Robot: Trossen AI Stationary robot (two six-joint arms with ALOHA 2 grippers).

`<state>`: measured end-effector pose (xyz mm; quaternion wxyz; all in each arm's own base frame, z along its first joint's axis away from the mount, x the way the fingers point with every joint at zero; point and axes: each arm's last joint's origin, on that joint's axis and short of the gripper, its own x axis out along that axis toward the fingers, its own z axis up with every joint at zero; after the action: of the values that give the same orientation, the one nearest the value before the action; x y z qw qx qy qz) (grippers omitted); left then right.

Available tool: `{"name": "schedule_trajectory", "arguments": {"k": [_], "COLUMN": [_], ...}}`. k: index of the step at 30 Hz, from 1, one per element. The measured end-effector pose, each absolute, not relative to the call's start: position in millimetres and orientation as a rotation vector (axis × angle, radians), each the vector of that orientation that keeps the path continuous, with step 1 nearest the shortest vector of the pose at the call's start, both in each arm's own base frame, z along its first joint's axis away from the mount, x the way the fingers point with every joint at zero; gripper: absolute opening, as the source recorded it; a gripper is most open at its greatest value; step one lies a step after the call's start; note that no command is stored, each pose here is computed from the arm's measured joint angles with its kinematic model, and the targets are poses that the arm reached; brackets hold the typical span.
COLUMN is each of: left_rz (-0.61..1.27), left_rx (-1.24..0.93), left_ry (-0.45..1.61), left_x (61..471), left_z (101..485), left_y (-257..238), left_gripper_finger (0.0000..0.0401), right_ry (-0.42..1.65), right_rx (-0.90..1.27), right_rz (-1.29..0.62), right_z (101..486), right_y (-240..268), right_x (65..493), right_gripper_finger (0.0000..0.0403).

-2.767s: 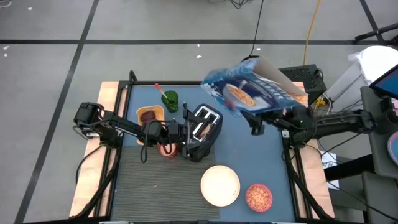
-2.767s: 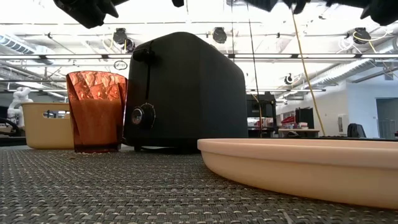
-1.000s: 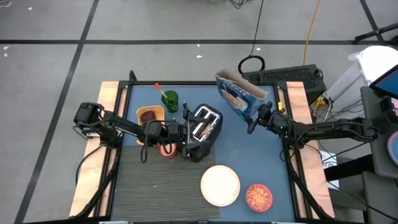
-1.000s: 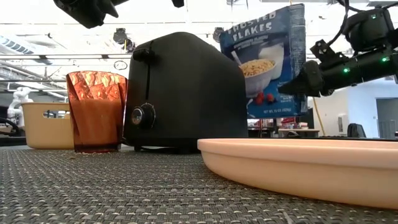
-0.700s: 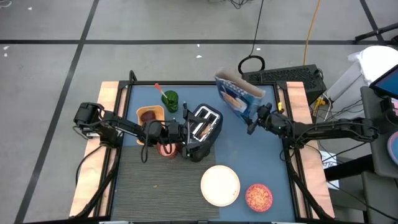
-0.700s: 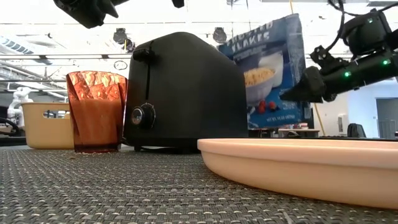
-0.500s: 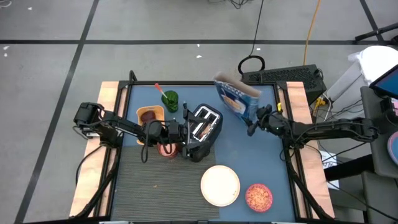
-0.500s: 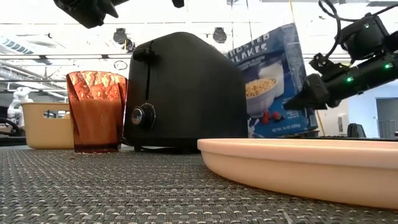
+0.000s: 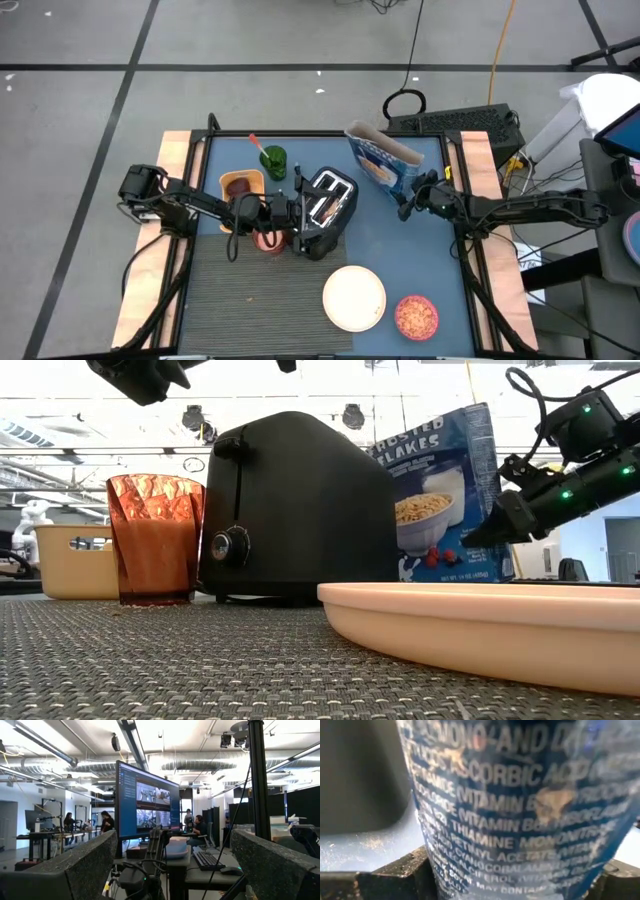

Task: Arrange a breakfast setting
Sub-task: Put the cereal from the blue cereal box into the red bowl

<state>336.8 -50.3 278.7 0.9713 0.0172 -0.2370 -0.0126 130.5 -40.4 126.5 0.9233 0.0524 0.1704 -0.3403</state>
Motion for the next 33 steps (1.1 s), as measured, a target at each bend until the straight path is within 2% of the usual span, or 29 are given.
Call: {"name": "schedule_trajectory", "arguments": {"k": [15, 21, 24, 33], "left_rz": [-0.025, -0.026, -0.025, -0.026], "left_rx": [0.035, 0.035, 0.035, 0.033], "left_ry": [-0.479, -0.479, -0.479, -0.478], "left_x": [336.8, 336.8, 336.8, 336.8], "left_z": [278.7, 278.7, 278.7, 278.7], "left_y": [-50.3, -50.4, -50.3, -50.3], "left_gripper_finger": [0.0395, 0.0395, 0.0395, 0.0395], "right_ry": [0.354, 0.348, 0.332, 0.336], "right_rx": [0.098, 0.111, 0.133, 0.111], "right_rz": [-0.696, -0.703, -0.765, -0.780], "right_z": [126.4, 126.5, 126.5, 126.7], "right_y": [-40.4, -40.5, -41.7, -42.1], "right_x": [130.5, 130.4, 129.4, 129.1], "right_gripper_finger": [0.0322, 0.0370, 0.0394, 0.0397]}}
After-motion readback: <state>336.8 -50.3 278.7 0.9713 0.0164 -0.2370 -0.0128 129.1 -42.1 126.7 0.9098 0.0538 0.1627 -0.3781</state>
